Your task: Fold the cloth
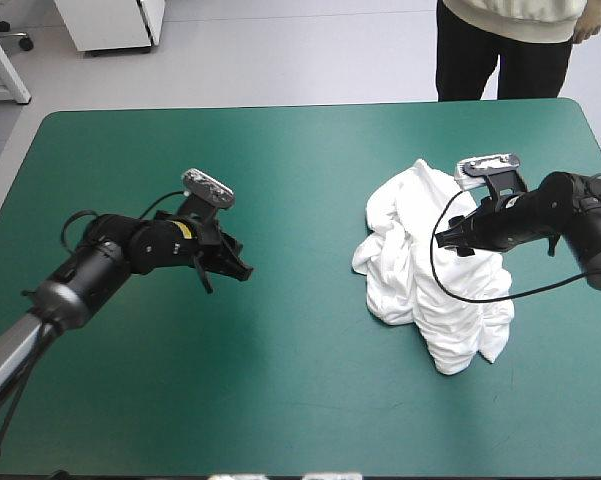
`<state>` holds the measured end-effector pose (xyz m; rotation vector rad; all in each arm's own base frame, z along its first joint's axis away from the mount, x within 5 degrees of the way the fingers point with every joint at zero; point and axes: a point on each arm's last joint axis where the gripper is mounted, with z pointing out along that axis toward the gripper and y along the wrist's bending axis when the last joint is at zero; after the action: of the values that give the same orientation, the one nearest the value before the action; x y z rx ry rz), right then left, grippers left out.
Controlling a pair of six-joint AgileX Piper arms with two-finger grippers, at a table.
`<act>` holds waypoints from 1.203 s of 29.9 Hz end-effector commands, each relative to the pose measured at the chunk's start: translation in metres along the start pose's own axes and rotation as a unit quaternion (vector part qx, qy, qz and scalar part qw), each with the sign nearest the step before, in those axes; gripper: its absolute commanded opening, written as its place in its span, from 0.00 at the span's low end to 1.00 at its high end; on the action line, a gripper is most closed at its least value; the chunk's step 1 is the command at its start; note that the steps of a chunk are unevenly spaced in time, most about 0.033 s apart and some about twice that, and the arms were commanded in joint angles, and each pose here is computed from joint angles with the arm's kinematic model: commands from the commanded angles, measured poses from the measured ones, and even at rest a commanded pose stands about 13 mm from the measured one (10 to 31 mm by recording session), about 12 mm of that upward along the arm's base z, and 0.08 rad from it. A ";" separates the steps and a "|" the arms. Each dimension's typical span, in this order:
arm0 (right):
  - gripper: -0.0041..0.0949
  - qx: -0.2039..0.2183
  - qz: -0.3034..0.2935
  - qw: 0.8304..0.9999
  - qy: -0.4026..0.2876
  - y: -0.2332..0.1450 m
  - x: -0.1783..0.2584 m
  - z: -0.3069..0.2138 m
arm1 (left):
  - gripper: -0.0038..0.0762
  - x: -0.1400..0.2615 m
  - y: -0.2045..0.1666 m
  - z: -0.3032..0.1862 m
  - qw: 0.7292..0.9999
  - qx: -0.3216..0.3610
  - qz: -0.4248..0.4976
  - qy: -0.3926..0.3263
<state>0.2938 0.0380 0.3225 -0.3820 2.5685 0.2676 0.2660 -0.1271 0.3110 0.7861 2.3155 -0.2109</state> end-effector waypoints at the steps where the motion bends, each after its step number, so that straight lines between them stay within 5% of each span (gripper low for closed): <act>1: 0.64 0.013 -0.008 0.999 -0.041 0.001 -0.008 -0.017 | 0.39 -0.015 0.006 -0.067 0.995 -0.063 -0.012 -0.079; 15: 0.64 0.036 -0.023 0.999 -0.029 -0.006 -0.009 -0.011 | 0.39 0.056 0.024 -0.199 0.929 -0.329 -0.063 -0.157; 24: 0.64 0.042 -0.023 0.999 -0.021 -0.011 -0.012 0.005 | 0.39 0.115 0.021 -0.201 0.903 -0.372 -0.126 -0.173; 36: 0.62 0.028 0.000 0.998 0.059 -0.028 -0.008 0.073 | 0.39 0.121 0.018 -0.192 0.904 -0.349 -0.160 -0.185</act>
<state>0.3351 0.0339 0.2539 -0.4093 2.7410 0.1906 0.0980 0.0132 0.3676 -0.0131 1.9968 0.3173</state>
